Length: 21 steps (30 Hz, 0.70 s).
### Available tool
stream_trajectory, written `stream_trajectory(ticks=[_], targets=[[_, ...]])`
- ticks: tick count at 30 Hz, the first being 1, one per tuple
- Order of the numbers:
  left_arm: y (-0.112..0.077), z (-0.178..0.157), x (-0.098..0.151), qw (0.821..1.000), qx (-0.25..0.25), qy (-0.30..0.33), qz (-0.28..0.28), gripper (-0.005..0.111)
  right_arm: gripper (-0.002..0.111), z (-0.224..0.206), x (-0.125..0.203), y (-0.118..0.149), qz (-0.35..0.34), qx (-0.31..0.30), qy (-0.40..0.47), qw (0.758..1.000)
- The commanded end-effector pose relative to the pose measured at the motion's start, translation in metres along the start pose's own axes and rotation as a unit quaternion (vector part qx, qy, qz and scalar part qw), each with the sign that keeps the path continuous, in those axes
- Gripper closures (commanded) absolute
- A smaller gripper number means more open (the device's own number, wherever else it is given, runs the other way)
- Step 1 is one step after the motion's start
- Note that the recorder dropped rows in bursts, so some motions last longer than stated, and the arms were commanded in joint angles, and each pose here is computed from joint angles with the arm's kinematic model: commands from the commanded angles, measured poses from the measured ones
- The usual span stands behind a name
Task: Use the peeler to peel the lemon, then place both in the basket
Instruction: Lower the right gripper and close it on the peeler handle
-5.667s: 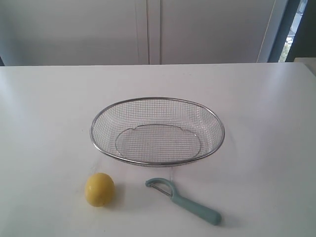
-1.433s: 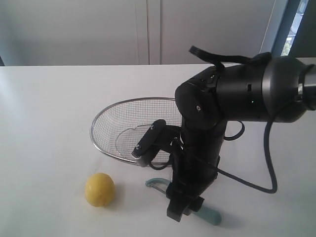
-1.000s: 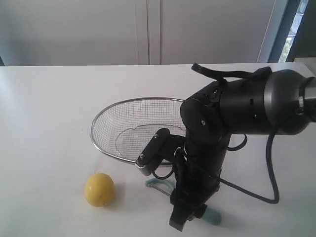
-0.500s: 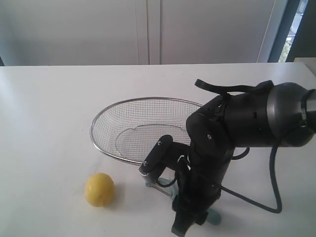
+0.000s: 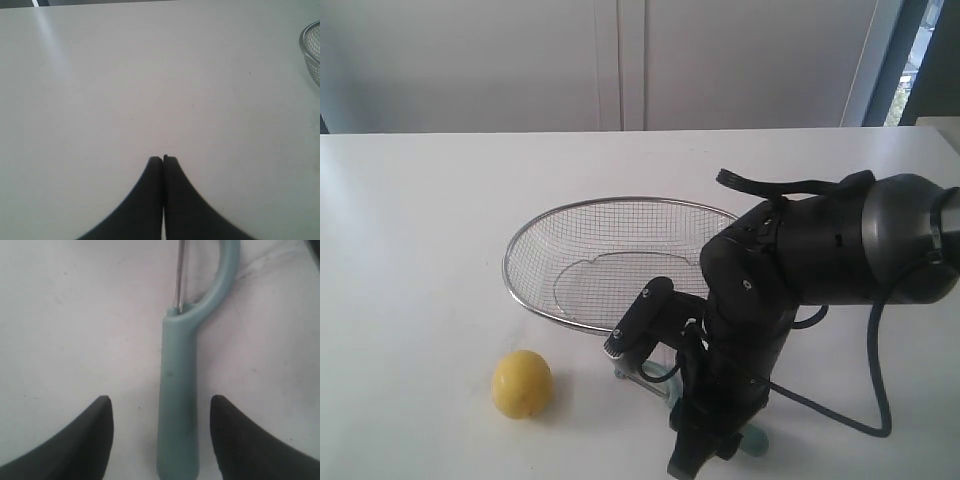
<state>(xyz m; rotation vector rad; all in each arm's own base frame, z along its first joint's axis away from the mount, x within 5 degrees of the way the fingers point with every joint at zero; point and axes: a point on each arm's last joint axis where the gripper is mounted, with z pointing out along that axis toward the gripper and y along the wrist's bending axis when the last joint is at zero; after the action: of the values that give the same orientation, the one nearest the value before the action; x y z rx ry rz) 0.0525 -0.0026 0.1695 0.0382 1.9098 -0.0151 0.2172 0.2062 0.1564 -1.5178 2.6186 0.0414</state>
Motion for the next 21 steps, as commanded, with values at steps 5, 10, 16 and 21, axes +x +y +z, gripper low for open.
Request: stream_trajectory(ticks=[5,10,16,21], targets=[[0.0,0.0002,0.0012,1.0,0.0,0.0,-0.002,0.107,0.054,0.0003,-0.0003,0.0001,0.003,0.002,-0.007,1.0],[0.0,0.0002,0.0012,1.0,0.0,0.0,-0.002,0.107,0.054,0.0026,0.0012,0.0005,0.003,0.003,-0.011,1.0],[0.0,0.0002,0.0012,1.0,0.0,0.0,-0.002,0.107,0.054,0.0026,0.0008,-0.0003,0.005,0.004,-0.014,1.0],[0.0,0.0002,0.0012,1.0,0.0,0.0,-0.002,0.107,0.054,0.0026,0.0006,-0.0003,0.005,0.004,-0.015,1.0]])
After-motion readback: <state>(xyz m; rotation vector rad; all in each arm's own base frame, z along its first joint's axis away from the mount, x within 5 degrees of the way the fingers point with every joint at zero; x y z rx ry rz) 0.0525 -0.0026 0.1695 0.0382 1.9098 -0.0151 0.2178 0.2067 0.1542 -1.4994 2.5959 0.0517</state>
